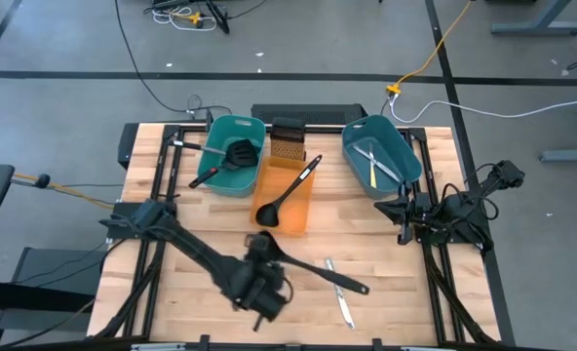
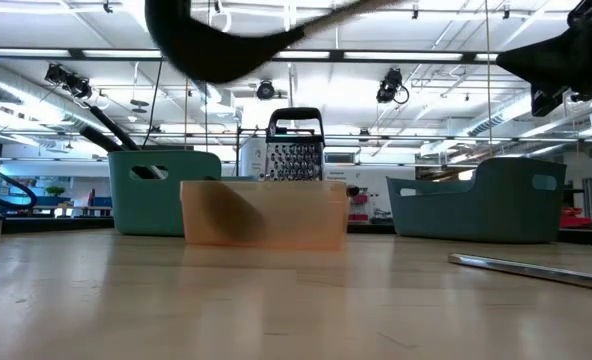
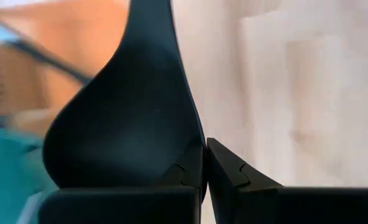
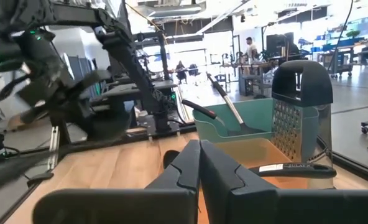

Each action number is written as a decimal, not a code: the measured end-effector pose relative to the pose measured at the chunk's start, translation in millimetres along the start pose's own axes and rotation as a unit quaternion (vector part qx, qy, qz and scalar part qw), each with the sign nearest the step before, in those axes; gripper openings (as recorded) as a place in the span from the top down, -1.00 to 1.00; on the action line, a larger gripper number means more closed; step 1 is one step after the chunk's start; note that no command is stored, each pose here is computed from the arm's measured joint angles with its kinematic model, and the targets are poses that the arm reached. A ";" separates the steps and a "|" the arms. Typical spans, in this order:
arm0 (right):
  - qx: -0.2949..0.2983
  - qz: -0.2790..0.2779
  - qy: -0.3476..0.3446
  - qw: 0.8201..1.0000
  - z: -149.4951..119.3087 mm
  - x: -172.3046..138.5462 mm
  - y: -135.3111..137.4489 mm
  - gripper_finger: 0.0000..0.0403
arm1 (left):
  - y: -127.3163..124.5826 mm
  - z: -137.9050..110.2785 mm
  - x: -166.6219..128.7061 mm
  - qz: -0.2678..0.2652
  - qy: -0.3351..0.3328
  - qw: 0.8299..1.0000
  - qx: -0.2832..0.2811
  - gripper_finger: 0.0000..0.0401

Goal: Pick & Place Kitchen Items
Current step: Put the black ladle into the orange bin

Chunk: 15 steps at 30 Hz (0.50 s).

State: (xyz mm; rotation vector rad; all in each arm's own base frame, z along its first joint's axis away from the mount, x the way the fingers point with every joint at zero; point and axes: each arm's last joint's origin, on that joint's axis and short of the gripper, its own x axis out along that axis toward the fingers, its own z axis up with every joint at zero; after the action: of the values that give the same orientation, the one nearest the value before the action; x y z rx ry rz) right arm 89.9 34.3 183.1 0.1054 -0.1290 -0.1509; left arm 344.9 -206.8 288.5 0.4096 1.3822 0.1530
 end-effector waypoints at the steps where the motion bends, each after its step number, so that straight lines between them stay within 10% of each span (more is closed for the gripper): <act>1: 0.001 0.000 -0.001 1.000 0.1 0.0 0.0 0.92 | 3.2 -7.0 -5.3 0.020 -0.011 1.000 -0.004 0.95; 10: 0.004 0.013 -0.008 1.000 1.8 0.0 0.8 0.92 | 89.1 -72.5 -45.1 -0.027 -0.132 0.988 -0.078 0.95; 15: 0.001 0.012 -0.010 1.000 2.3 0.0 0.7 0.92 | 127.6 -114.4 -48.3 -0.127 -0.298 0.940 -0.108 0.95</act>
State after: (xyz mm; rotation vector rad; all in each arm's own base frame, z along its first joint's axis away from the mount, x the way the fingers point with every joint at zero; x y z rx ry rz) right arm 89.6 34.8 185.5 0.1037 -0.1495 -0.1278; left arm 241.2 -83.9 365.1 0.0744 0.7966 -0.0345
